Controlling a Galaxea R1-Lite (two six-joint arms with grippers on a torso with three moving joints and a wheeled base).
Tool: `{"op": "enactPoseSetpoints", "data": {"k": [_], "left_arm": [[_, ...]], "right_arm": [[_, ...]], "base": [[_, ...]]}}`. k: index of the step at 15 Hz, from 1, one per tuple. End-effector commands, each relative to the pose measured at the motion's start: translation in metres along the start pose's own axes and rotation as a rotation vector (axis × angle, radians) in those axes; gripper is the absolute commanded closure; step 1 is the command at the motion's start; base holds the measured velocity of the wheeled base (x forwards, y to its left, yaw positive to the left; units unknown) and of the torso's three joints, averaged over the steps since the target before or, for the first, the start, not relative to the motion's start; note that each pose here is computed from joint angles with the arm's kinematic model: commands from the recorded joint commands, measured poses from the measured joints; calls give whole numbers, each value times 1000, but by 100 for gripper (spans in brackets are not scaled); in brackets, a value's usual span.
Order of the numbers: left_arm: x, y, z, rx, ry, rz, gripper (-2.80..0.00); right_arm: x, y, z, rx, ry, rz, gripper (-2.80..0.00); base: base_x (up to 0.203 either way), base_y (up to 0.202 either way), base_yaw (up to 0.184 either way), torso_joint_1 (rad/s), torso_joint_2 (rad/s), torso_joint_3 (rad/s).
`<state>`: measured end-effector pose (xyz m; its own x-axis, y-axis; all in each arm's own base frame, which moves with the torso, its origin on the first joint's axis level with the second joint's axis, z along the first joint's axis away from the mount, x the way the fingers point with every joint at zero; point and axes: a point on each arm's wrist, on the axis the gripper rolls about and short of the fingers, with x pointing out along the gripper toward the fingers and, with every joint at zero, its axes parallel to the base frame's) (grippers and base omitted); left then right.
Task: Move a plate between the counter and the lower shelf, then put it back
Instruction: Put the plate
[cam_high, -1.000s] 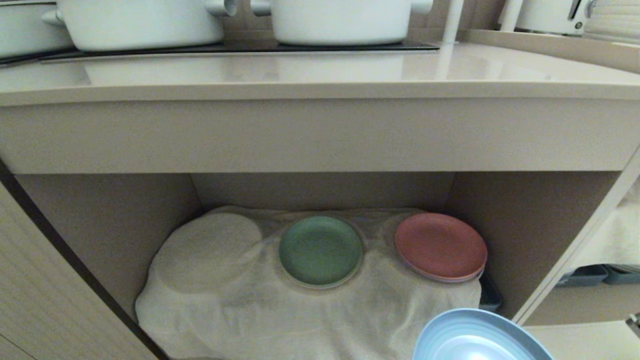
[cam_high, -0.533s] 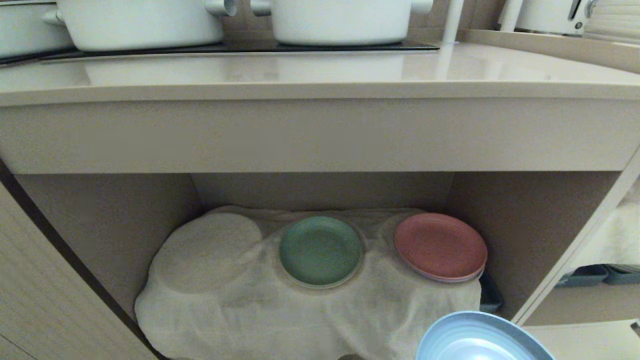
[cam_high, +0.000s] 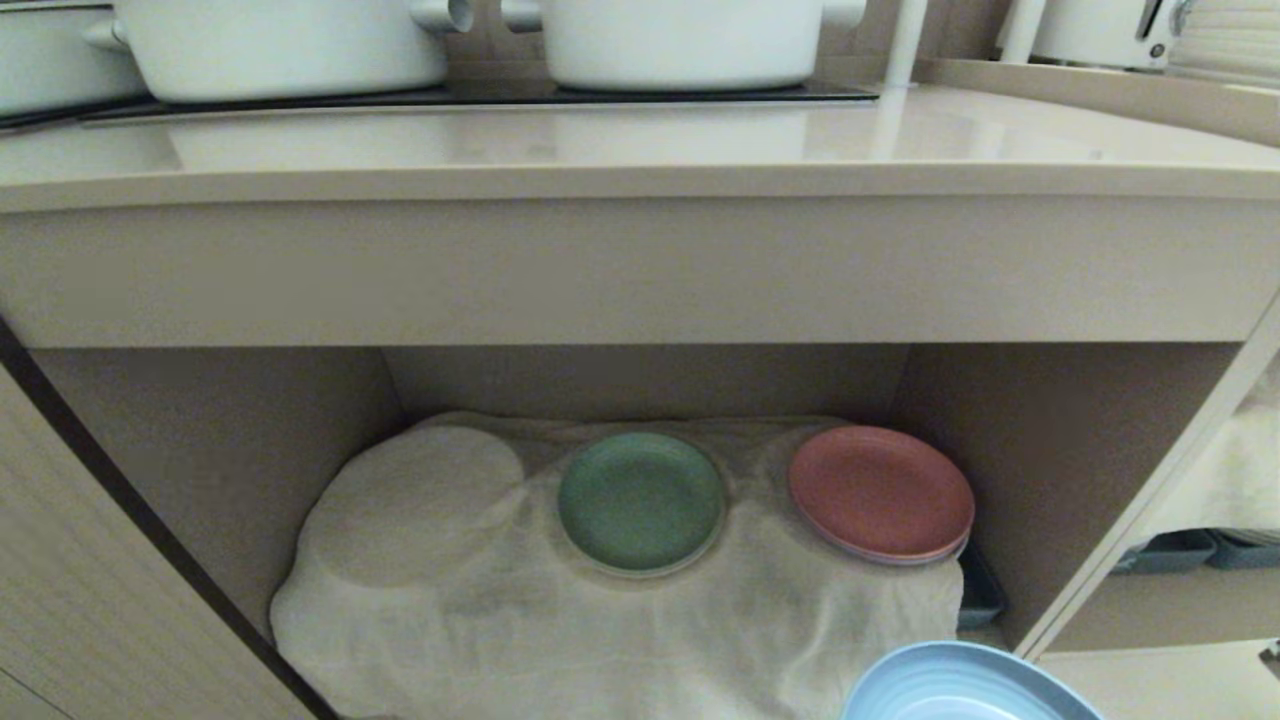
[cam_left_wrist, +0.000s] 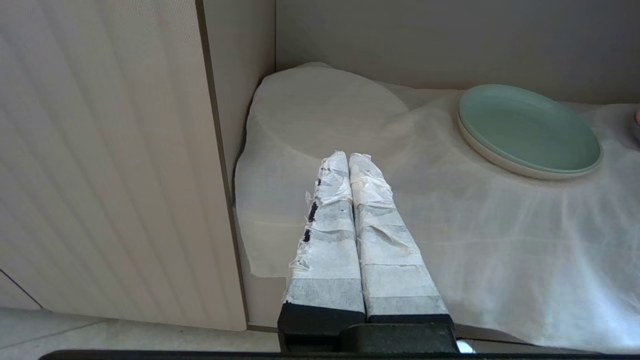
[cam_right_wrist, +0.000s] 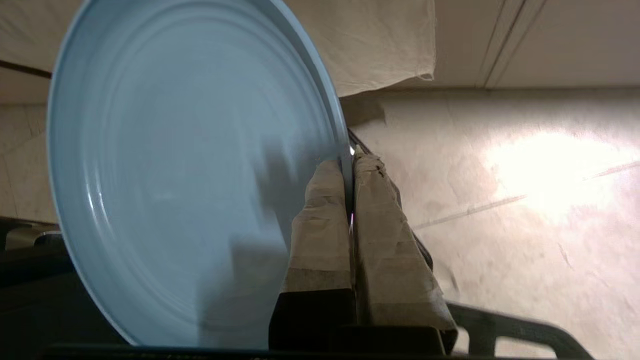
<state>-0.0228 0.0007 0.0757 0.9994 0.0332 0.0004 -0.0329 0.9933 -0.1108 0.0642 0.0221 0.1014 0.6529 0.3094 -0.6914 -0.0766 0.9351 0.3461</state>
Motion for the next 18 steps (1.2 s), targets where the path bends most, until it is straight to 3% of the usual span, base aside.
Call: {"op": "enactPoseSetpoints", "data": {"k": [1,5,7,18], "left_arm": [[0,0,0,-1,0,1,0],[0,0,0,-1,0,1,0],[0,0,0,-1,-1,0,0],[0,0,0,-1,-1,0,0]], "right_arm": [[-5,3,5,8,41,-16,0],[-13,5,10,13,91,-51,0],[-14,3,8,11,97,-118,0],[-21,8,13,-7,96,-106,0]], "base": [[0,0,0,0,0,0],[0,0,0,0,0,0],[0,0,0,0,0,0],[0,0,0,5,-8,-3]]}}
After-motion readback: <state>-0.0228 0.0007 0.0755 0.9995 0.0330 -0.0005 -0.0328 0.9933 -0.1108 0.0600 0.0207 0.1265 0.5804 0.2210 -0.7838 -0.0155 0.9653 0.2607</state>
